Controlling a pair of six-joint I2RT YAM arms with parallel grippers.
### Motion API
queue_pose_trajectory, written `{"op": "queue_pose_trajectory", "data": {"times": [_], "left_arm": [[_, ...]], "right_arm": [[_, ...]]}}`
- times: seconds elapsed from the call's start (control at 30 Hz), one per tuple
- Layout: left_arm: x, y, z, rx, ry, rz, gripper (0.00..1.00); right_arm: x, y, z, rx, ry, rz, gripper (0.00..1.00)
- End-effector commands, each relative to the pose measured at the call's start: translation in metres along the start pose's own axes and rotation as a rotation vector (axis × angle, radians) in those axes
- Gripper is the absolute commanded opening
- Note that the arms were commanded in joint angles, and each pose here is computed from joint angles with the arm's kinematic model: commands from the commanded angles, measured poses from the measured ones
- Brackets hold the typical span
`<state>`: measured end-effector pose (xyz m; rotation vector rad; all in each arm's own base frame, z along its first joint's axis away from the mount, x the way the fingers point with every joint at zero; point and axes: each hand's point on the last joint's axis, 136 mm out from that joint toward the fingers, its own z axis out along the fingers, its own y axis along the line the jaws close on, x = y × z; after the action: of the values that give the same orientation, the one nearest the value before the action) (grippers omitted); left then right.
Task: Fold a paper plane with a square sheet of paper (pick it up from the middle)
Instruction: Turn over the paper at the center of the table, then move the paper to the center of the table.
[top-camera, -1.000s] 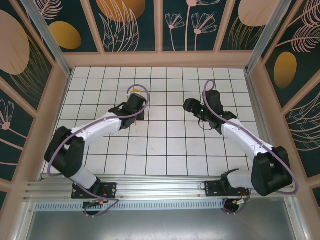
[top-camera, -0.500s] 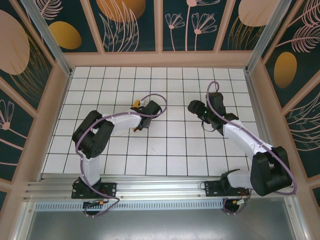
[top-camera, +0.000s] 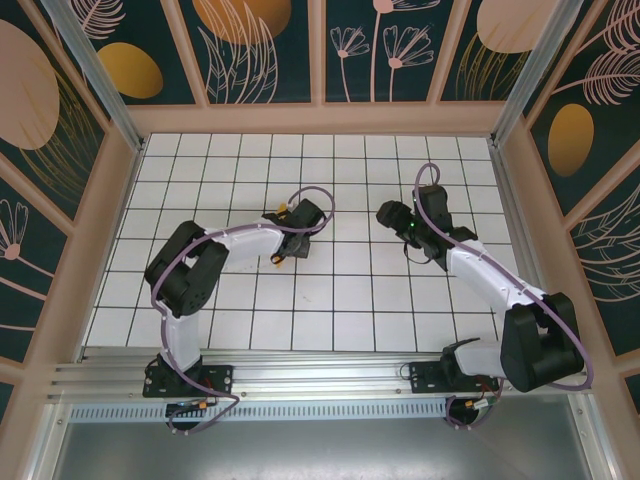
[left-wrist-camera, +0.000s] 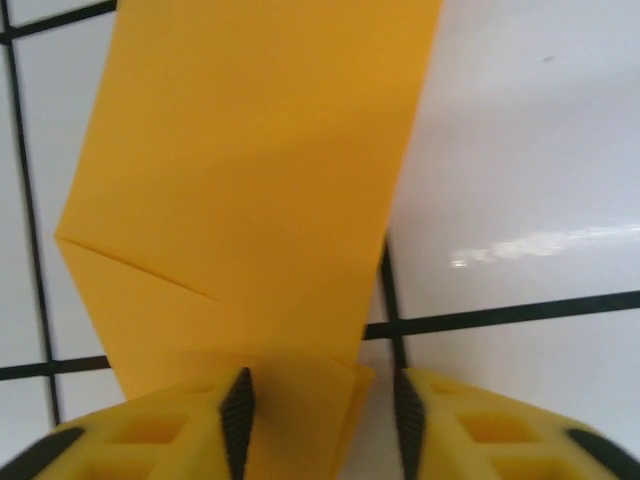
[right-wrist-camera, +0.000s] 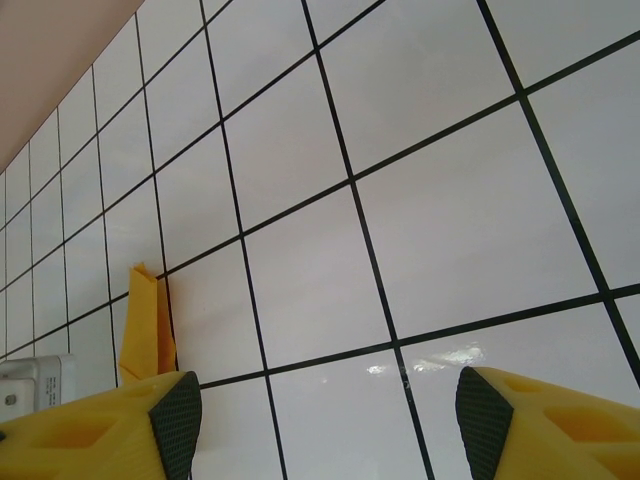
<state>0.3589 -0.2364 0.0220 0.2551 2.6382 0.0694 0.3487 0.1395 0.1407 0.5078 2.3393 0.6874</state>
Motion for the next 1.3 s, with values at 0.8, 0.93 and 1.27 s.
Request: {"op": "queue_pose_trajectory", "data": {"times": [0.8,0.93,1.27], "left_arm": [[0.004,0.13,-0.072,0.371,-0.218,-0.775,0.99],[0.01,0.141,-0.068,0.361,-0.215,-0.815,0.99],[0.006,0.135,-0.063,0.402,-0.203,-0.806,0.98]], "right_arm": [[0.18,0.196,0.13,-0.1,0.356,-0.395,0.39],[0.183,0.185,0.153,-0.05,0.377,-0.388,0.37],[0.187,0.139,0.175,0.038,0.425,-0.417,0.35]]}}
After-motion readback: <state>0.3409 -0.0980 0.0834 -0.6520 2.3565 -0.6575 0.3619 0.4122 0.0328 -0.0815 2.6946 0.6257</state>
